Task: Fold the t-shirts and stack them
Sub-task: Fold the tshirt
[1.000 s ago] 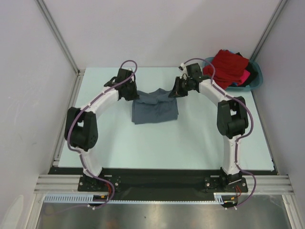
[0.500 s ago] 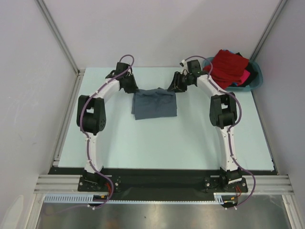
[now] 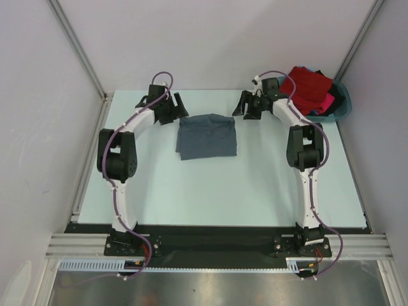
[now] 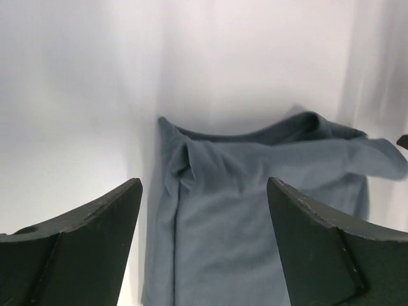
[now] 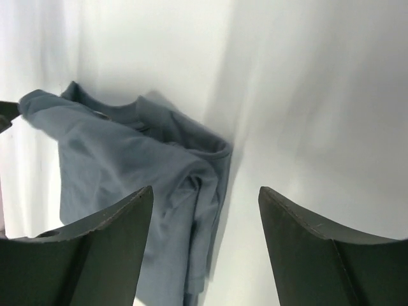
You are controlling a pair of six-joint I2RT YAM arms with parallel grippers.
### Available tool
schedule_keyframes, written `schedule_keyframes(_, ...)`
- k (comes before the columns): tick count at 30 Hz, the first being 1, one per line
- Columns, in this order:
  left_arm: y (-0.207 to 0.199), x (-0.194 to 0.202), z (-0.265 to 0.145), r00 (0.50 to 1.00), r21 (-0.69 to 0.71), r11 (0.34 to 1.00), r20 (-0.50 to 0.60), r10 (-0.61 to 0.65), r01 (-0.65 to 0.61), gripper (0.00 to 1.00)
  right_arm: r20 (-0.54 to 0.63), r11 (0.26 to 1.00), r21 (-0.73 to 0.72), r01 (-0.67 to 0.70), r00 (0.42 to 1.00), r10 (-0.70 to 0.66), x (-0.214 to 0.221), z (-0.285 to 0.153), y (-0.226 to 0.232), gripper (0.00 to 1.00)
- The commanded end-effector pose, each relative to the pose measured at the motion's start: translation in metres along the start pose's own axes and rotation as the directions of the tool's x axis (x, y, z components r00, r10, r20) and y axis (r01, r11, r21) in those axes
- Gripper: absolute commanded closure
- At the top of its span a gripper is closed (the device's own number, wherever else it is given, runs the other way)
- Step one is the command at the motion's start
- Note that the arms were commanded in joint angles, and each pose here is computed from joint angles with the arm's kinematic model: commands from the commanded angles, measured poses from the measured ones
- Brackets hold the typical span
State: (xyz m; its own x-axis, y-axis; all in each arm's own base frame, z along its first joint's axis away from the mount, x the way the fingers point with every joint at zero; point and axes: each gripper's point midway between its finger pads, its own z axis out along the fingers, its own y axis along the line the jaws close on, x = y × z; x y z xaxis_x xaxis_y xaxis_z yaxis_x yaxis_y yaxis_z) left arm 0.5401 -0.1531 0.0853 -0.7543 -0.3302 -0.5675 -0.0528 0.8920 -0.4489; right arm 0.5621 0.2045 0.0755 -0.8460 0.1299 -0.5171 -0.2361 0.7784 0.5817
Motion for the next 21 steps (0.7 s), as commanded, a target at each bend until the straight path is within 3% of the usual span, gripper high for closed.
schedule_keyframes(1, -0.043, -0.046, -0.056, 0.986, 0.133, 0.99, 0.164, 0.024, -0.047, 0.14, 0.155, 0.99, -0.035, 0.139, 0.979, -0.132, -0.05, -0.057, 0.056, 0.27)
schedule_keyframes(6, -0.084, -0.03, -0.083, 0.989, 0.33, 0.94, 0.142, 0.034, -0.079, 0.16, 0.123, 0.978, -0.15, 0.143, 0.984, -0.125, -0.03, -0.063, 0.097, 0.3)
schedule_keyframes(9, -0.106, -0.01, -0.085, 0.994, 0.421, 0.902, 0.082, 0.066, -0.094, 0.23, 0.09, 0.973, -0.181, 0.142, 0.988, -0.127, -0.014, -0.059, 0.114, 0.33)
schedule_keyframes(15, -0.108, 0.032, -0.06, 0.997, 0.432, 0.901, -0.052, 0.06, -0.031, 0.25, 0.029, 0.971, -0.221, 0.086, 0.996, -0.082, 0.003, -0.045, 0.115, 0.4)
schedule_keyframes(21, -0.102, 0.044, -0.031, 0.992, 0.43, 0.903, -0.123, 0.034, 0.023, 0.26, 0.0, 0.965, -0.259, 0.036, 0.999, -0.037, 0.004, -0.026, 0.109, 0.44)
